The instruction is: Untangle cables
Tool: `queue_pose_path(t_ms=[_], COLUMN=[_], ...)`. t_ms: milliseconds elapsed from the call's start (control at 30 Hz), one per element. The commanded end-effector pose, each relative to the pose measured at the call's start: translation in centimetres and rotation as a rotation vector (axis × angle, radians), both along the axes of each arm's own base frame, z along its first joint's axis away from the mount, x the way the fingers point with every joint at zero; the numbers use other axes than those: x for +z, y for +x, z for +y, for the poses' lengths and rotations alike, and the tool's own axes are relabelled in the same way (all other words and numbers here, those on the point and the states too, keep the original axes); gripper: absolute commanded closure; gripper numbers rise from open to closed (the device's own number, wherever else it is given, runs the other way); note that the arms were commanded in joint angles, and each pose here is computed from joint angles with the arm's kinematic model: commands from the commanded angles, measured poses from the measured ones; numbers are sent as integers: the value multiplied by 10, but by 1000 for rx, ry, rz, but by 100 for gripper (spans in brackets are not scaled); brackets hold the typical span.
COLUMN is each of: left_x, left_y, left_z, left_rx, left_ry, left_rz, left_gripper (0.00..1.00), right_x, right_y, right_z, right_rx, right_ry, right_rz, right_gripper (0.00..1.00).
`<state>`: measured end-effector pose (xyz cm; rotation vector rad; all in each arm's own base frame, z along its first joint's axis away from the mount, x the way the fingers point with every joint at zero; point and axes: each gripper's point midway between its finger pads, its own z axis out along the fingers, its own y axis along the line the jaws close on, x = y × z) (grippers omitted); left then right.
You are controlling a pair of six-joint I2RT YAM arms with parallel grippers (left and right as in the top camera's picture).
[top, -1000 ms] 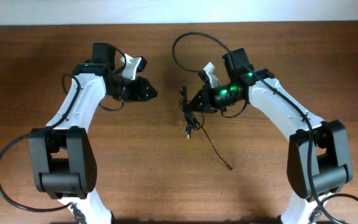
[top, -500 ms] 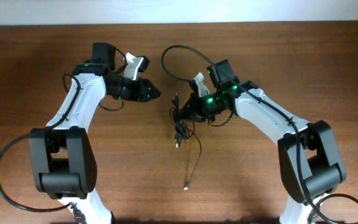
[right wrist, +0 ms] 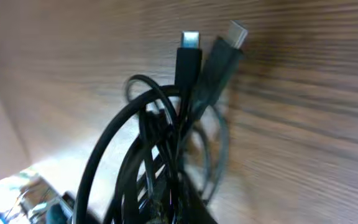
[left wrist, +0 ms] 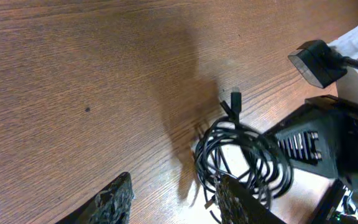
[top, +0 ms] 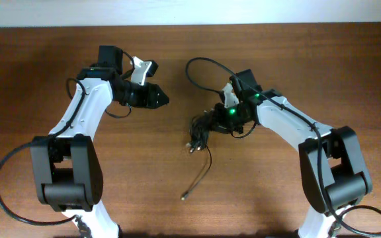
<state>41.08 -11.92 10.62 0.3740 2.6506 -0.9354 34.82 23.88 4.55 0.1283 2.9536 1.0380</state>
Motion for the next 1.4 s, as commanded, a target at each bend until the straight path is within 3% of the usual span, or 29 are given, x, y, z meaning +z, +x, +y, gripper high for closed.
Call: queue_pose_path(t_ms=[0, 67, 133, 167, 267, 367, 700, 867, 1033, 1267, 1367], left_x=[-6, -6, -6, -6, -6, -6, -6, -6, -6, -6, -6], left_y=[-2, -2, -2, -2, -2, -1, -1, -1, -1, -1, -1], left_z=[1, 1, 1, 1, 1, 1, 1, 1, 1, 1, 1], left_rx=[8, 8, 8, 8, 8, 8, 10, 10, 11, 12, 12], left_ry=[3, 2, 2, 3, 2, 2, 2, 2, 1, 5, 5], left_rz=[22, 21, 22, 22, 21, 21, 21, 21, 22, 22, 22], left_gripper=[54, 54, 53, 53, 53, 53, 53, 53, 53, 55, 56], right_x=[-16, -23, -23, -17, 10, 21, 26, 17, -12, 6, 22], right_y=[1, -2, 0, 8, 14, 16, 29, 9, -33, -46, -36], right_z=[-26, -38, -41, -46, -55, -59, -49, -59, -52, 56, 62], right_rx=[-51, -64, -37, -50, -22, 15, 16, 45, 111, 276, 274], right_ry=[-150, -221, -230, -225, -241, -267, -222, -274, -308, -62, 10], right_rz=[-3, 10, -17, -28, -16, -35, -95, -22, 75, -89, -109], right_gripper=[94, 82, 81, 69, 61, 45, 20, 21, 31, 25, 25])
